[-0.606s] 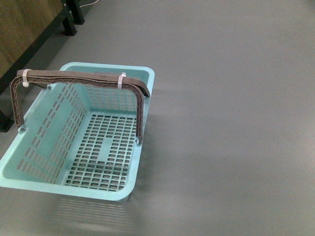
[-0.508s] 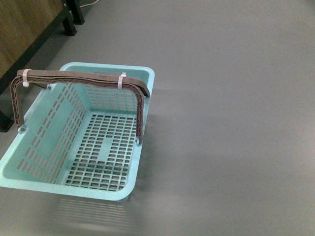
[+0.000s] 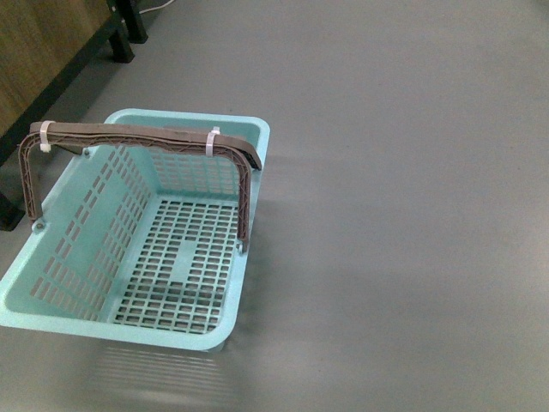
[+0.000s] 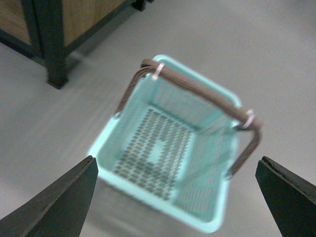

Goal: Pick lemon and mango into basket

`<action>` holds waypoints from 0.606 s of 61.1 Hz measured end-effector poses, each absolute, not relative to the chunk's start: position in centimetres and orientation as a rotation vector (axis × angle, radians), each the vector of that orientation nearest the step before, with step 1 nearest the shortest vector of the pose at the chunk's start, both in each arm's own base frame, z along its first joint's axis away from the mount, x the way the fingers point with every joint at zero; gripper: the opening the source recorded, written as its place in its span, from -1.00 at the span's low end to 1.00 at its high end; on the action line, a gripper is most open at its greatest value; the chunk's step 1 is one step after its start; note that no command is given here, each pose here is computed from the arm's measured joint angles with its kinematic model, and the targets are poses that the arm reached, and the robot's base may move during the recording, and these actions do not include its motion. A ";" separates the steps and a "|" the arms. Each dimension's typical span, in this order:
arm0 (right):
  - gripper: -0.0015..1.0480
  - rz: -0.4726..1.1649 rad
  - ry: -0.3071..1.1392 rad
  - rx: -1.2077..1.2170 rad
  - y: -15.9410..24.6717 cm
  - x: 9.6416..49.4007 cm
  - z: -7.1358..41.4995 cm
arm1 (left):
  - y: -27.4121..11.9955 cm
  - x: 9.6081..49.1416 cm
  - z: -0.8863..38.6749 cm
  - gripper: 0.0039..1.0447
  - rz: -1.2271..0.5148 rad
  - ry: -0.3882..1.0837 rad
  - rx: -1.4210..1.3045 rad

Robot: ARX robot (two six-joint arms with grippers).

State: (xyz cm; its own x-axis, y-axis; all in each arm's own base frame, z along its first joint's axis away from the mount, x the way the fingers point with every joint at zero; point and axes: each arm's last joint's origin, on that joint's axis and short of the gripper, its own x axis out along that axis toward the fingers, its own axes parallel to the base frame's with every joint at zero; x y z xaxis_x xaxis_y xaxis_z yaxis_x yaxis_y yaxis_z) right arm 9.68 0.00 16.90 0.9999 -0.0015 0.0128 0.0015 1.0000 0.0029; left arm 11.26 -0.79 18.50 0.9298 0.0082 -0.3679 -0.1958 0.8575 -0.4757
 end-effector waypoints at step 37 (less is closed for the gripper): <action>0.83 -0.001 -0.013 0.003 0.0 9.7 16.9 | -3.2 30.5 8.5 0.87 0.409 0.544 -1.360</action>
